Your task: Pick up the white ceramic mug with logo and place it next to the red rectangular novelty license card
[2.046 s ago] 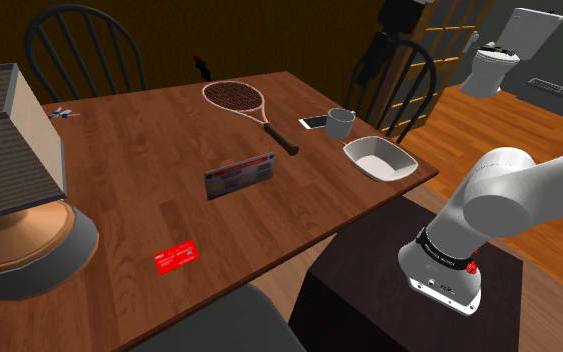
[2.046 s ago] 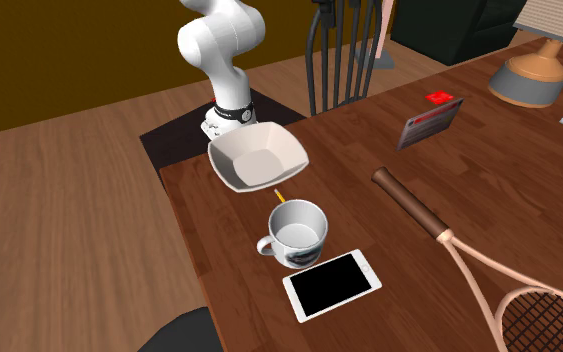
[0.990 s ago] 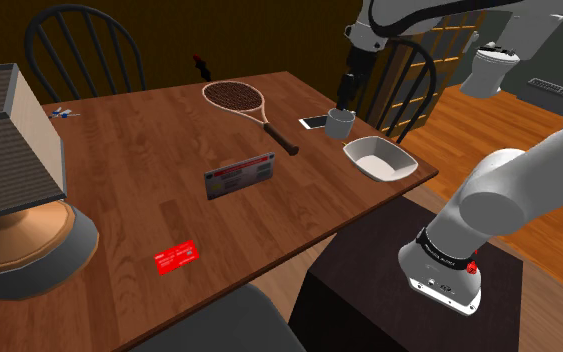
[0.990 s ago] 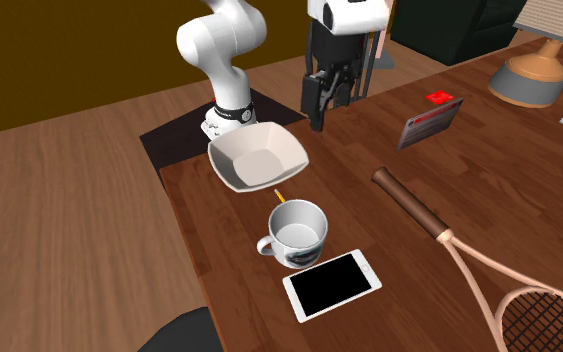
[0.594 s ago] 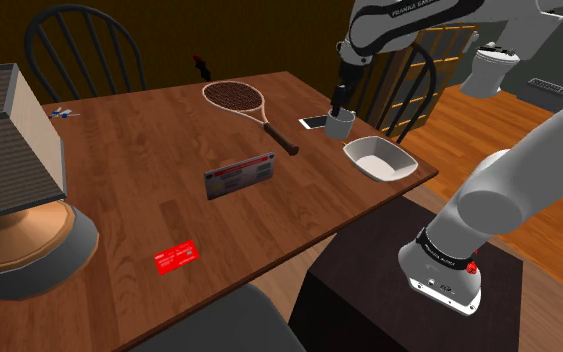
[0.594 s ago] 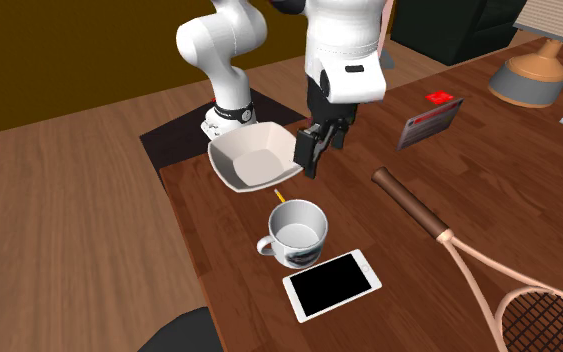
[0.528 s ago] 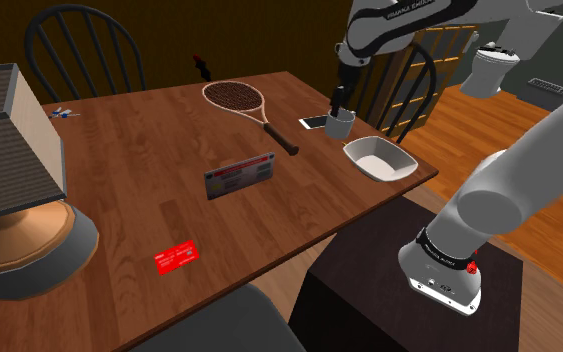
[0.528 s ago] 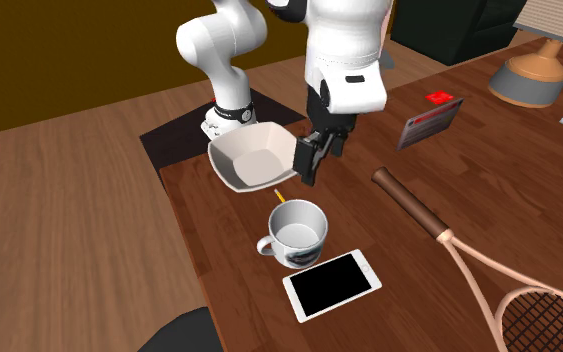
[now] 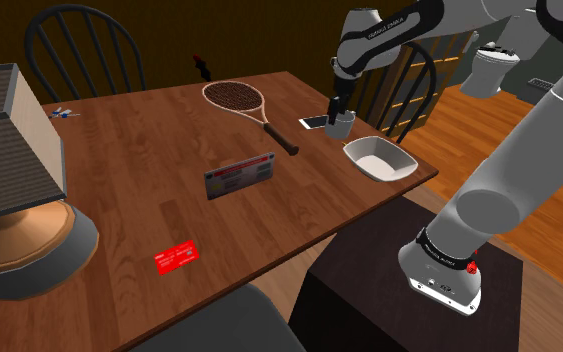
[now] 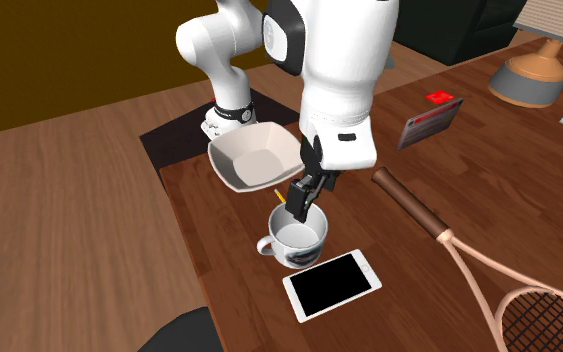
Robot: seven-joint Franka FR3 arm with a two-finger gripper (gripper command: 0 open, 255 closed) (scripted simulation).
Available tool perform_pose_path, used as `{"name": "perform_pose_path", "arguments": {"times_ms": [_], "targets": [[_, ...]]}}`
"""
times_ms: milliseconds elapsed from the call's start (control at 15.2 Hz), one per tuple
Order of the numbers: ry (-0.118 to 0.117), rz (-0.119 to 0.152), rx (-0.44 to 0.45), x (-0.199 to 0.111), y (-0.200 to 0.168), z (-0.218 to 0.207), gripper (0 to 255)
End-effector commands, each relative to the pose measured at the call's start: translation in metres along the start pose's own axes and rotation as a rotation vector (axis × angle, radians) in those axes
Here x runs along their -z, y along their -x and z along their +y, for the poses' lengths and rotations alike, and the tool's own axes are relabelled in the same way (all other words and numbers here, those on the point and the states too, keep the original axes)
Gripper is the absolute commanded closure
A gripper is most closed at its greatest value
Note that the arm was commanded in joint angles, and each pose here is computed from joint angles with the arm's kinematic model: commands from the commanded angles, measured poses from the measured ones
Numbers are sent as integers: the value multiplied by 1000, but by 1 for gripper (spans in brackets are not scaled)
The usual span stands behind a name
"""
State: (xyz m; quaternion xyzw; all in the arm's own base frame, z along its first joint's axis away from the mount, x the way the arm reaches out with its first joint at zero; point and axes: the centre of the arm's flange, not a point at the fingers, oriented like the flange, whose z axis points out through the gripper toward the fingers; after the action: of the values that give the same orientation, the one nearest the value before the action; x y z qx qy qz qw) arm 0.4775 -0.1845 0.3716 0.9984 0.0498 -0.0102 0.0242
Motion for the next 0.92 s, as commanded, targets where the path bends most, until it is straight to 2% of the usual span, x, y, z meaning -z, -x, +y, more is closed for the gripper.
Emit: {"name": "perform_pose_path", "arguments": {"times_ms": [0,132,660,726,858], "targets": [[1,0,0,-12,0,0,0],[1,0,0,-25,0,0,0],[1,0,0,-25,0,0,0],[1,0,0,-25,0,0,255],[1,0,0,-25,0,0,255]]}}
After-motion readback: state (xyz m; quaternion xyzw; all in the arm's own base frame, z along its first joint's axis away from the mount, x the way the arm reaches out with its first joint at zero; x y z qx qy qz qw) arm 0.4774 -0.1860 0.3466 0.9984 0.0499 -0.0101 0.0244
